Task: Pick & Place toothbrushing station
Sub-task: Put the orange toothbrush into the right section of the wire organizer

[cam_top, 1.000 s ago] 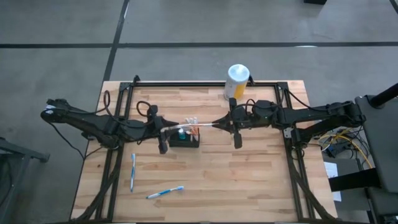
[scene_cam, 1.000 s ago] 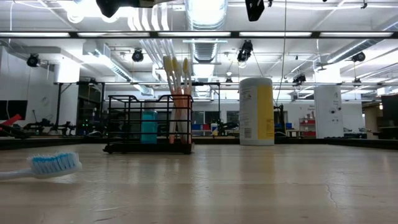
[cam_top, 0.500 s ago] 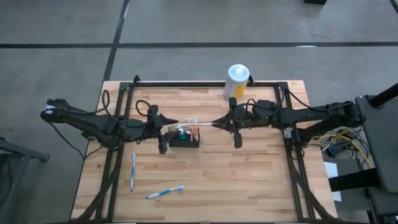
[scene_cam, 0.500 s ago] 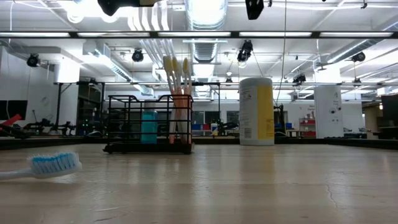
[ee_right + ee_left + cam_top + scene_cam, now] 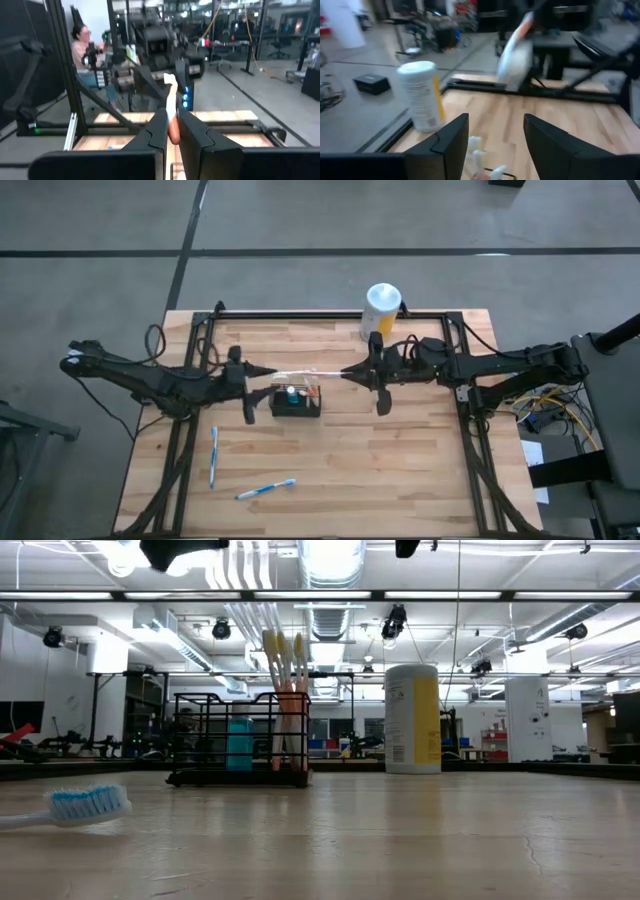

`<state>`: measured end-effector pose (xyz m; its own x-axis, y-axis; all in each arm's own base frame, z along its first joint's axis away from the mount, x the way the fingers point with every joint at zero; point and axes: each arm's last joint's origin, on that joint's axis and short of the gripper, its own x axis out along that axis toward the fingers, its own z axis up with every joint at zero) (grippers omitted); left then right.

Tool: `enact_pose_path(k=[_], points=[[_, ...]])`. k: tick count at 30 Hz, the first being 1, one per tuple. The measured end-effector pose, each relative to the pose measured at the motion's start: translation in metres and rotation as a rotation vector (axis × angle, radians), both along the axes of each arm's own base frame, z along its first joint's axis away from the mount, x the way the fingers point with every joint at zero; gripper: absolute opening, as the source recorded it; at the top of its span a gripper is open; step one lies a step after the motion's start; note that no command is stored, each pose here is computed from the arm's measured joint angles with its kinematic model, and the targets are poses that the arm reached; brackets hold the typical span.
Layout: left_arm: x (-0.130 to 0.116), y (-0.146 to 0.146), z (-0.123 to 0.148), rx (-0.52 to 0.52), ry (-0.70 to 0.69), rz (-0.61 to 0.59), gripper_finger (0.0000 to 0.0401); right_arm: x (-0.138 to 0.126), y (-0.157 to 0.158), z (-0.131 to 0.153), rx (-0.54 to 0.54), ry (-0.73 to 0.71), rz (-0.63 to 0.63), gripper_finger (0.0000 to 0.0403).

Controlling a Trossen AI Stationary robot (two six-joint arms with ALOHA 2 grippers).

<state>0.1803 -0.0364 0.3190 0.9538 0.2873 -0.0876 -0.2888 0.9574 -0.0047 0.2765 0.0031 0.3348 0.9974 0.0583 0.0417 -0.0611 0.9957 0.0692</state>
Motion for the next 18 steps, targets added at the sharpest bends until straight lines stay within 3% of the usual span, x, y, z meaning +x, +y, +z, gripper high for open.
enact_pose_path(k=[3, 6, 12, 14, 18], points=[[-0.012, 0.005, -0.022, -0.048, -0.094, 0.045, 0.0194, -0.001, 0.0, 0.004, -0.001, -0.064, 0.0, 0.002], [-0.023, 0.008, -0.044, -0.115, -0.279, 0.044, 0.0195, -0.002, 0.0, 0.003, -0.004, -0.116, 0.0, 0.002], [-0.048, 0.012, -0.073, -0.22, -0.702, -0.082, 0.0195, -0.001, -0.002, -0.012, 0.035, -0.26, -0.002, 0.002], [-0.054, 0.014, -0.08, -0.268, -0.761, -0.094, 0.0194, 0.003, -0.003, -0.022, 0.051, -0.304, 0.002, 0.002], [-0.05, 0.015, -0.085, -0.356, -0.75, -0.037, 0.0194, 0.018, -0.004, -0.046, 0.133, -0.32, 0.017, 0.002]])
